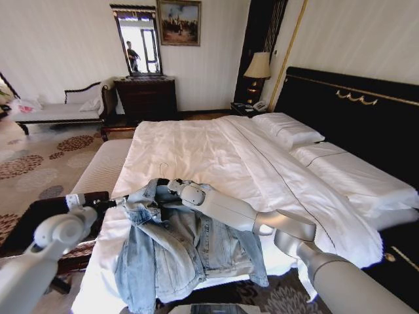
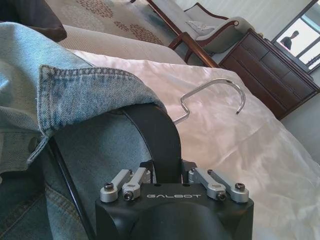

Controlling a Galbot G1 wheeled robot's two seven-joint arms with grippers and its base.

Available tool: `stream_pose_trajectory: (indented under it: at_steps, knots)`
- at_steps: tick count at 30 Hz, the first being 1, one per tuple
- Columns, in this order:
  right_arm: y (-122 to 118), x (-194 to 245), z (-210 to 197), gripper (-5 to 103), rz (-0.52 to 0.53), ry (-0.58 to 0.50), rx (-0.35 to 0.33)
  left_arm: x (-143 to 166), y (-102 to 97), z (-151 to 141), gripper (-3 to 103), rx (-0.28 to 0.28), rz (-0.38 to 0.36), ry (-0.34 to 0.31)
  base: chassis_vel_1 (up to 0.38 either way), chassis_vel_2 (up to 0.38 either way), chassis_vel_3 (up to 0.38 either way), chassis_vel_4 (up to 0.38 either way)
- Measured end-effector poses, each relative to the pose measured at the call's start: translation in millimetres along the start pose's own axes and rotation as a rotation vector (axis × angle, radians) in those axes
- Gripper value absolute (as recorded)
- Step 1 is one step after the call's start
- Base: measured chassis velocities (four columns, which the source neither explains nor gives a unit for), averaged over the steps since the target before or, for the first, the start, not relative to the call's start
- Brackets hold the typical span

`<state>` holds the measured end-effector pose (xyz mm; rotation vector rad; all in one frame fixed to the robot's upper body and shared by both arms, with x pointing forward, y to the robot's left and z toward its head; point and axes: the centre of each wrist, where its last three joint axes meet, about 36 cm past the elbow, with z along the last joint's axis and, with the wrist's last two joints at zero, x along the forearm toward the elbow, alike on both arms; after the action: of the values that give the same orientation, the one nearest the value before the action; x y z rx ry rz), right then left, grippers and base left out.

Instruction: Pick up the clothes from the bed and hang them on the clothes hanger.

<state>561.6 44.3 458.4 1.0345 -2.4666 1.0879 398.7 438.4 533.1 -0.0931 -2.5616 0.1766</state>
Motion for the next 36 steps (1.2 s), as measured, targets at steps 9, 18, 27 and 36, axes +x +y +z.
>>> stream_pose_trajectory:
  at_steps: [9, 18, 27, 36]
  knots:
    - [-2, 5, 1, 28, 0.000, -0.003, -0.009, -2, 56.2, -36, 100, 0.164, 0.200, 0.076, 0.000, 0.000, 0.000, 0.000]
    - [-5, 10, 0, 28, -0.003, -0.007, -0.034, -13, 83.7, -52, 100, 0.120, 0.243, 0.141, 0.000, 0.000, 0.000, 0.000]
    - [-10, 18, -1, 28, -0.028, -0.037, -0.050, -31, 86.2, -52, 100, -0.075, 0.290, 0.229, 0.000, 0.000, 0.000, 0.000]
    - [-7, 23, -1, 28, -0.060, -0.064, -0.045, -30, 103.1, -63, 100, -0.221, 0.299, 0.242, 0.000, 0.000, 0.000, 0.000]
